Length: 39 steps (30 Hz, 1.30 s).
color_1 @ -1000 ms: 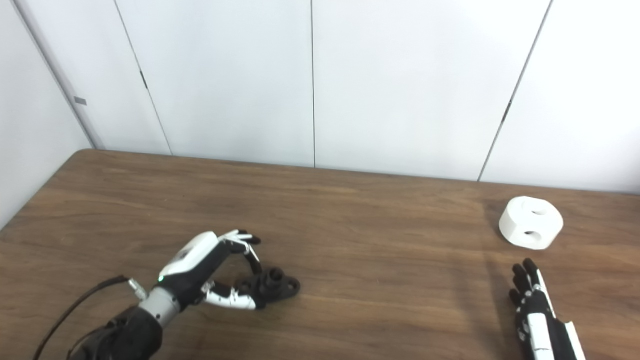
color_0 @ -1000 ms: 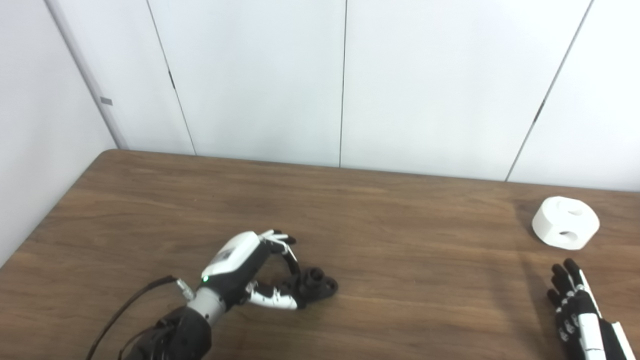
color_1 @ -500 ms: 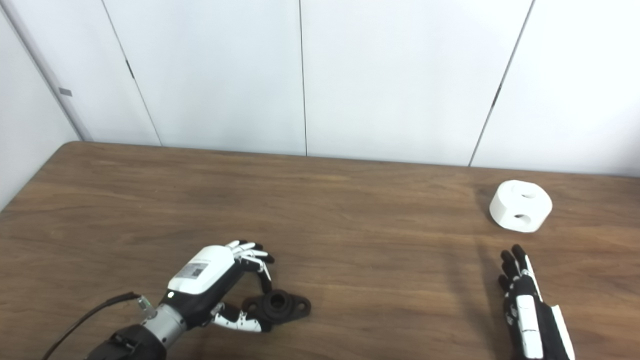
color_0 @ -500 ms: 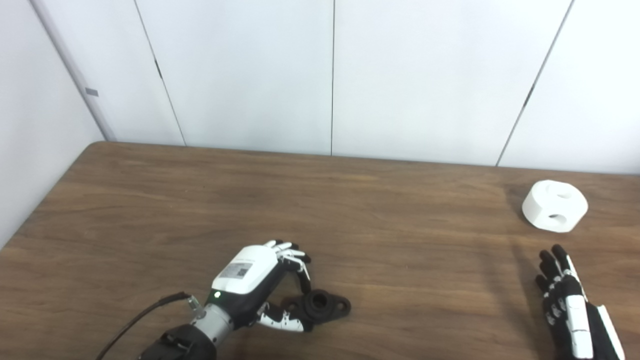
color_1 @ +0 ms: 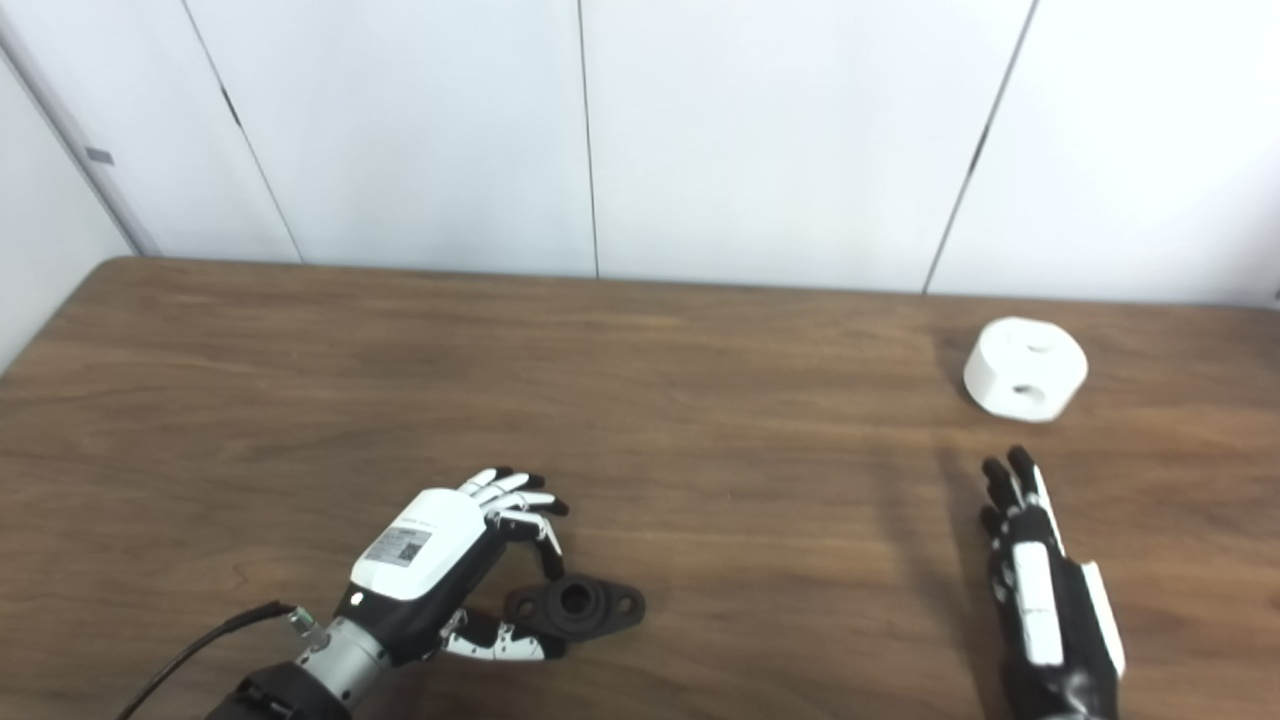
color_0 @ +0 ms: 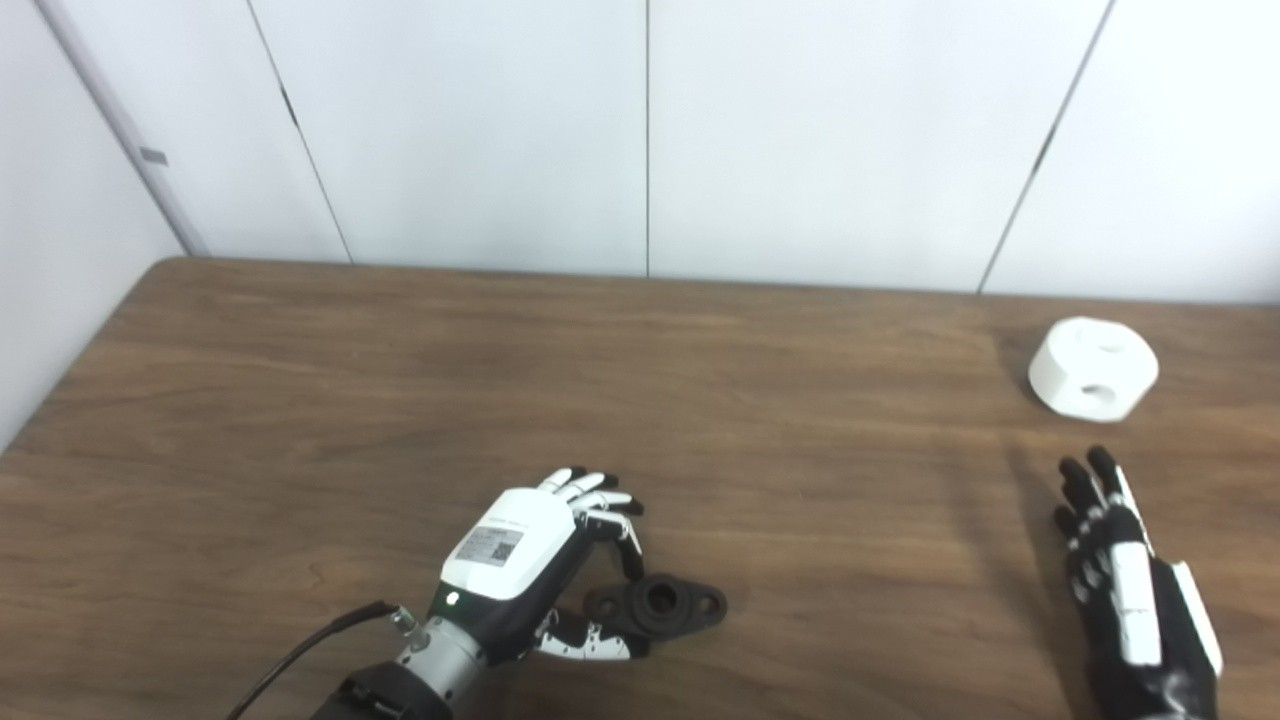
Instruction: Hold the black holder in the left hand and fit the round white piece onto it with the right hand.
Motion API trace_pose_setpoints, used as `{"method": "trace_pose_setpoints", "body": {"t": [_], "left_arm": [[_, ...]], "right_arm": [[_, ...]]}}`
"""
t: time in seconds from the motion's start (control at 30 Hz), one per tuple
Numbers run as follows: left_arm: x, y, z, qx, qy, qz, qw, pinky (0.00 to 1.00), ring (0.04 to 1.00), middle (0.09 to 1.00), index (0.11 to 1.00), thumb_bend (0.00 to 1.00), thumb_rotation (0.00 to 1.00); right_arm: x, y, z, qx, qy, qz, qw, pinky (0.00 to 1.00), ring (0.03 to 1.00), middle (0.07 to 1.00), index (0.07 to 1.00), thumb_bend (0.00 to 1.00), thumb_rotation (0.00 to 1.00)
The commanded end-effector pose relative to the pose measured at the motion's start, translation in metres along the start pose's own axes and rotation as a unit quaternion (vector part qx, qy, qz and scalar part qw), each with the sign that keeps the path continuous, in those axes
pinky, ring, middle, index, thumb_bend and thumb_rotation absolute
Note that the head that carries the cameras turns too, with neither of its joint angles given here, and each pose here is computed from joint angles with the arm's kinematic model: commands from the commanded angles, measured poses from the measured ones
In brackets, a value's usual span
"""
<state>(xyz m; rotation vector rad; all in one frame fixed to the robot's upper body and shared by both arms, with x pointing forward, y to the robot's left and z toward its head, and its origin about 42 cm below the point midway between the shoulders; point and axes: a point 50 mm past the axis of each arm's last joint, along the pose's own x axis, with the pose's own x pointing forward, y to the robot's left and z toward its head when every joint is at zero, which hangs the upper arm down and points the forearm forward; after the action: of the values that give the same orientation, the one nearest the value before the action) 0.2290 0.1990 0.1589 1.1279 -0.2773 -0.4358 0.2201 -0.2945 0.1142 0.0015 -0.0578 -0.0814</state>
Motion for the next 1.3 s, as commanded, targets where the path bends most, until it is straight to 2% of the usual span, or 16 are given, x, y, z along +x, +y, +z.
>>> {"method": "trace_pose_setpoints", "body": {"t": [0.0,0.37,0.97,1.13,1.27], "left_arm": [[-0.003,-0.008,0.004,0.008,-0.011,-0.011,1.0,0.97,0.915,0.82,0.486,0.52,0.05],[-0.008,-0.031,0.004,-0.028,0.008,-0.032,0.999,1.0,0.944,0.844,0.487,0.52,0.05],[-0.009,-0.043,-0.001,-0.055,0.02,-0.017,0.998,1.0,0.938,0.831,0.487,0.52,0.05],[-0.009,-0.044,-0.004,-0.065,0.02,-0.011,0.998,1.0,0.934,0.826,0.486,0.52,0.05],[-0.008,-0.043,-0.008,-0.06,0.028,-0.016,0.998,0.99,0.934,0.827,0.487,0.52,0.05]], "right_arm": [[-0.011,0.005,-0.004,0.002,0.016,0.0,1.0,1.0,1.0,0.956,1.0,0.55,0.94],[-0.013,0.005,0.001,0.005,0.013,-0.004,1.0,1.0,1.0,0.955,1.0,0.54,0.94],[-0.013,-0.003,0.004,0.004,0.012,-0.005,1.0,1.0,1.0,0.955,1.0,0.53,0.94],[-0.01,-0.005,0.015,0.009,-0.004,-0.006,1.0,1.0,1.0,0.963,1.0,0.52,0.93],[-0.005,-0.006,0.028,-0.021,-0.021,-0.014,0.999,1.0,0.996,0.967,1.0,0.52,0.96]]}}
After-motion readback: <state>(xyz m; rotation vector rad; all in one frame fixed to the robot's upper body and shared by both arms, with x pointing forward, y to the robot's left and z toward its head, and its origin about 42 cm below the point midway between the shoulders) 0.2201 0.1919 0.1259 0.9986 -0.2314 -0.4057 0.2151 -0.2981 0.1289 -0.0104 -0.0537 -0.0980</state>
